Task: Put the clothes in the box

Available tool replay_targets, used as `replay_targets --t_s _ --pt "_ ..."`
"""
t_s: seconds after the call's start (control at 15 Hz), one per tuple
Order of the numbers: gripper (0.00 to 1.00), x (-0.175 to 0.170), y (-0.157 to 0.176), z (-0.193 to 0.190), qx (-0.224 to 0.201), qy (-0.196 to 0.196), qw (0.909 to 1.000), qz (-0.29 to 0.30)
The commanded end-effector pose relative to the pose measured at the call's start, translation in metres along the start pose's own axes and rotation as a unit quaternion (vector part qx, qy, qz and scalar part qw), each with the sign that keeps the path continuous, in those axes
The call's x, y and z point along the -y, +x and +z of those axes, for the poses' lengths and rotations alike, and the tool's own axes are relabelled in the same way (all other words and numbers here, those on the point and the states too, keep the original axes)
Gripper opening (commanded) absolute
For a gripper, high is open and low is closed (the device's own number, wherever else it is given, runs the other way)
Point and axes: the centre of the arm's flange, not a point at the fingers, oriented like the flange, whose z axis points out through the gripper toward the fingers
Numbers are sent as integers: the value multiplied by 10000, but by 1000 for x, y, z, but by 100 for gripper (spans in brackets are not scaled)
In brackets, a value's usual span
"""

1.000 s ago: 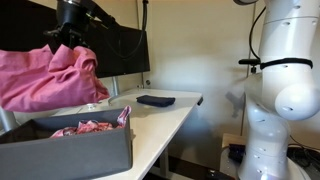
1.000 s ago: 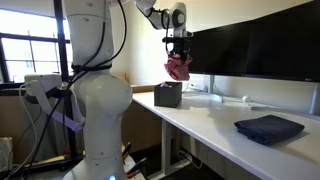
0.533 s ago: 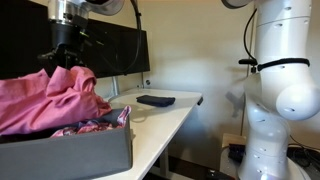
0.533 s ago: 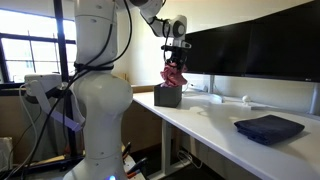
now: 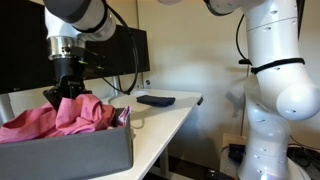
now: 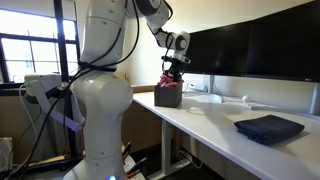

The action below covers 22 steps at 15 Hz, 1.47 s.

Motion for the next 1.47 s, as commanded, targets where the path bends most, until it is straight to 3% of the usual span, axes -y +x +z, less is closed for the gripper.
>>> replay_targets --t_s 0.0,0.4,0.67,0.73,0.8,1.0,1.4 --pt "9 -5 3 20 393 167 9988 244" --pt "9 -18 6 54 576 131 9972 468" --pt "6 -19 4 52 179 -347 9982 458" --pt "40 -18 4 50 87 -522 9978 402" --pt "40 -16 3 48 -14 -710 9970 315" --pt "59 -7 1 41 -304 -1270 9914 88" --pt "97 10 -7 32 -531 -1671 9844 -109"
